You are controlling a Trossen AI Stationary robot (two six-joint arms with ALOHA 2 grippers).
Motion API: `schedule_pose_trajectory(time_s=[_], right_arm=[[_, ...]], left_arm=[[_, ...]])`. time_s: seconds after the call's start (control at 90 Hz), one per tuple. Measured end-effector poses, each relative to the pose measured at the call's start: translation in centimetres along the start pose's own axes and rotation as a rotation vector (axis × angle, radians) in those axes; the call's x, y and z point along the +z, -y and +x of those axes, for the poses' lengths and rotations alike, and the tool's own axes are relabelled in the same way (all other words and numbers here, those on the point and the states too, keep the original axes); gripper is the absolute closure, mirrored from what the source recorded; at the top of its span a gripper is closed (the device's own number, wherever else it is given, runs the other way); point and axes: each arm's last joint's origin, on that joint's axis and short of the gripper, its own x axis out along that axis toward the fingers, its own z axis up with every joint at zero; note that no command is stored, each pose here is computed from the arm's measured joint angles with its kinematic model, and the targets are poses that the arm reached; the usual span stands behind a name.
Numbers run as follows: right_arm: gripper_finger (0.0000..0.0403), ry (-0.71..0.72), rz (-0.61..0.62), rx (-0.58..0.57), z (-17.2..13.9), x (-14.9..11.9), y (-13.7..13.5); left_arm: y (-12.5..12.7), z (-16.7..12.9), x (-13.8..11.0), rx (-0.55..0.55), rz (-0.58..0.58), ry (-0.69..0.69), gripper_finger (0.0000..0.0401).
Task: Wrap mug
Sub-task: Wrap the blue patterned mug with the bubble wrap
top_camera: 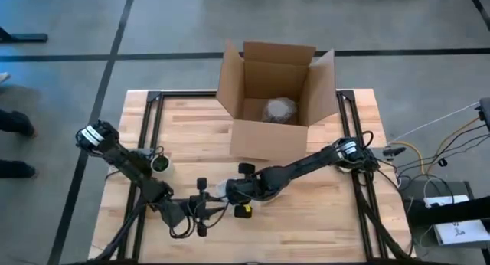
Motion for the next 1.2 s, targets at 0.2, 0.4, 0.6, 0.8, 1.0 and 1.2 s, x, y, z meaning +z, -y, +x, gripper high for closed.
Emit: schedule_pose_trajectory(time_s=[0.2, 0.4, 0.6, 0.8, 1.0, 1.2], right_arm=[[0.0403, -0.003, -0.002, 0.006, 0.0, 0.0, 0.0], [0.0403, -0.011, -0.004, 0.032, 0.1, -0.1, -0.1], [0.0403, 0.001, 0.0, 0.043, -0.3, 0.3, -0.2], [0.0403, -0.011, 0.001, 0.041, -1.7, 1.3, -0.1], [0.0403, -0.031, -0.002, 0.04, -3.4, 2.2, -0.1], [0.0403, -0.048, -0.01, 0.037, -6.2, 3.3, 0.0]], left_arm=[[-1.3, 1.4, -0.1, 0.022, 0.014, -0.017, 0.0326], [-2.0, 3.4, -1.5, -0.002, 0.007, -0.074, 0.0326], [-2.3, 4.4, -2.4, 0.024, -0.028, -0.108, 0.0326], [-2.7, 4.5, -2.7, 0.05, -0.092, -0.143, 0.0326], [-2.8, 4.4, -2.7, 0.057, -0.114, -0.156, 0.0326], [-2.9, 4.3, -3.0, 0.065, -0.129, -0.183, 0.0326]])
